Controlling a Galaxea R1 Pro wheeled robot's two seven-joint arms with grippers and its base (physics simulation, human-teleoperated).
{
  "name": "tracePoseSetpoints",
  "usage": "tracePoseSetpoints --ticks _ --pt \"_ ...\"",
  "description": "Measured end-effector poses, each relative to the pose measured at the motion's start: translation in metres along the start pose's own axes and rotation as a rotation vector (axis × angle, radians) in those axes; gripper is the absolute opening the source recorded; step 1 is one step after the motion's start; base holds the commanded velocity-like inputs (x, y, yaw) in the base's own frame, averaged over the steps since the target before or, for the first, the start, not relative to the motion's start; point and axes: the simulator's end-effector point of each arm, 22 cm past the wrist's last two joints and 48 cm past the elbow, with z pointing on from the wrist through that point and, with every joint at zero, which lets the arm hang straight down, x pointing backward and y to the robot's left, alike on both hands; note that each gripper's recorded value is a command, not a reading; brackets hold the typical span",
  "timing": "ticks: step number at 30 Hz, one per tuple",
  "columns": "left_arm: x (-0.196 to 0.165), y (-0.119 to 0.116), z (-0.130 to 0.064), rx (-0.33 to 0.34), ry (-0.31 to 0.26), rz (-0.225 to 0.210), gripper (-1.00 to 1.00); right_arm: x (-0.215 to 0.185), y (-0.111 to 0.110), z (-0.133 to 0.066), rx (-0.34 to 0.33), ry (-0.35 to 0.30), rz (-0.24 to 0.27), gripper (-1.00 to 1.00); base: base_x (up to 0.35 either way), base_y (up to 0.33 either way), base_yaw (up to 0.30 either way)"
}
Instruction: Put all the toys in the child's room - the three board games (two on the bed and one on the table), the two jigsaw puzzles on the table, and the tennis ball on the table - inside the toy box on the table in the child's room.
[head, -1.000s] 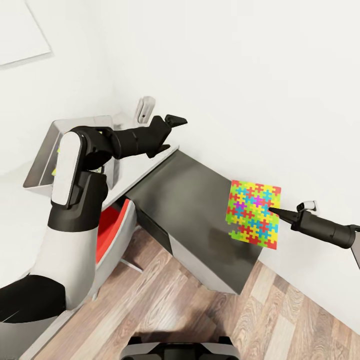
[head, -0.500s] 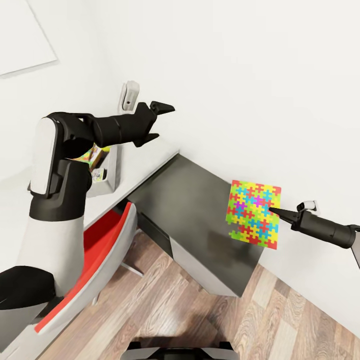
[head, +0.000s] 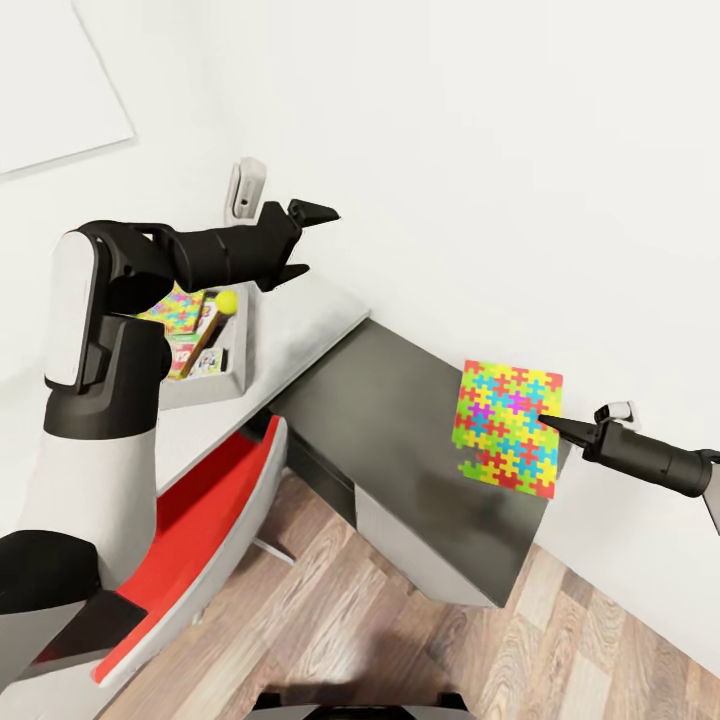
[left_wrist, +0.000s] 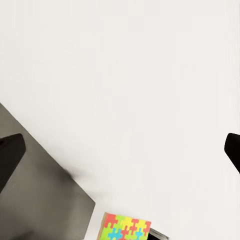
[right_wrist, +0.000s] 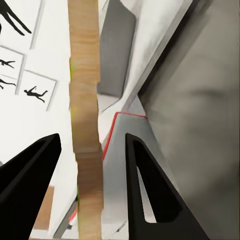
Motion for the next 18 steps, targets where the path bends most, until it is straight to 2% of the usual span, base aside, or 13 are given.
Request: tracePoseSetpoints --ticks 8,18 --pt "-0.002 -0.008 -0.005 0.007 -0.005 0.009 1.0 -0.004 0.007 -0.002 -0.006 -0.005 -0.012 -1.0 0.064 0.157 0.0" --pt "-0.003 -0.014 -0.011 0.008 -0.009 0.018 1.0 -0.007 0.014 -0.003 -0.011 -0.01 -0.021 -1.0 0.014 0.035 0.012"
